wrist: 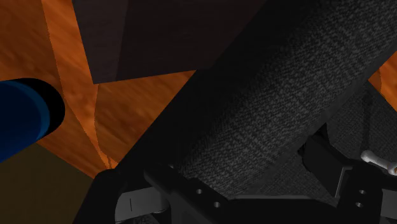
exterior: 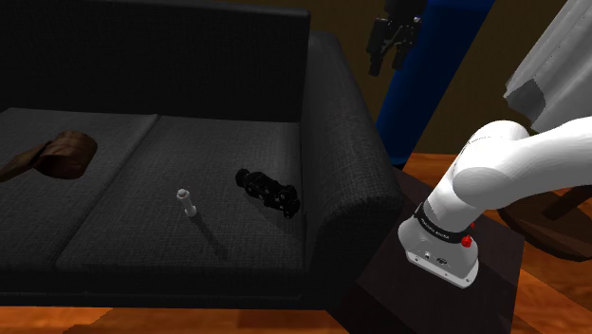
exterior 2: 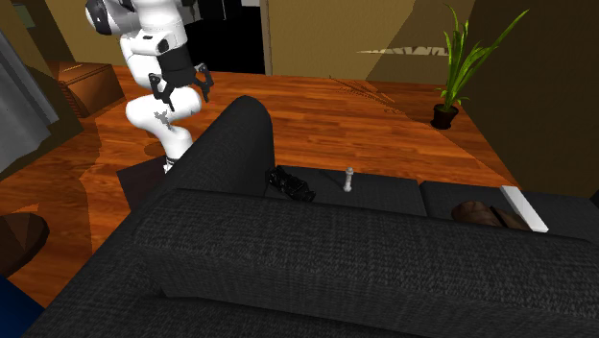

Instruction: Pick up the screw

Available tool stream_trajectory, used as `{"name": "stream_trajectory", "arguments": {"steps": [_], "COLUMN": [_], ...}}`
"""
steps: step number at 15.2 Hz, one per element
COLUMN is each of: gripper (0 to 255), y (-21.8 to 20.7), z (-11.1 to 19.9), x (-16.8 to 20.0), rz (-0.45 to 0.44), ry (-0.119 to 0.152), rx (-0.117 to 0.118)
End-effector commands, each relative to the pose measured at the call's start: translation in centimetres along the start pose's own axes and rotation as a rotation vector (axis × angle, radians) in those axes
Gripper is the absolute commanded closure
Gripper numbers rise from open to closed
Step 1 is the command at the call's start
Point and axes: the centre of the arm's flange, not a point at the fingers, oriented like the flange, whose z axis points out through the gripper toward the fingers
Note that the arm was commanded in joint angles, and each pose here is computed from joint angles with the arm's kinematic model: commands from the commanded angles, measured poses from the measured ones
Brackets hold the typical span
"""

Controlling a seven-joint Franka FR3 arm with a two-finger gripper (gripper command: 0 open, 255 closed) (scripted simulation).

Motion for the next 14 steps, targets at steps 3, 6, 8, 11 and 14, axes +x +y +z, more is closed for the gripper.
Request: {"name": "stream_trajectory", "arguments": {"steps": [3, 6, 8, 11, 14], "gripper": [0, 0, 0, 0, 0], "y": [-2.0, -5.1, -7.1, -10.2, -13.2], "z": [1.3, 3.3, 4.7, 6.6, 8.6], "x": [0.9, 2.2, 3.1, 4.5, 5.9], "rz": [-0.004, -0.010, -0.014, -0.019, -0.025], "ry": [0.007, 0.018, 0.025, 0.036, 0.047], "rx": [0.001, 0.002, 0.003, 0.005, 0.006]}}
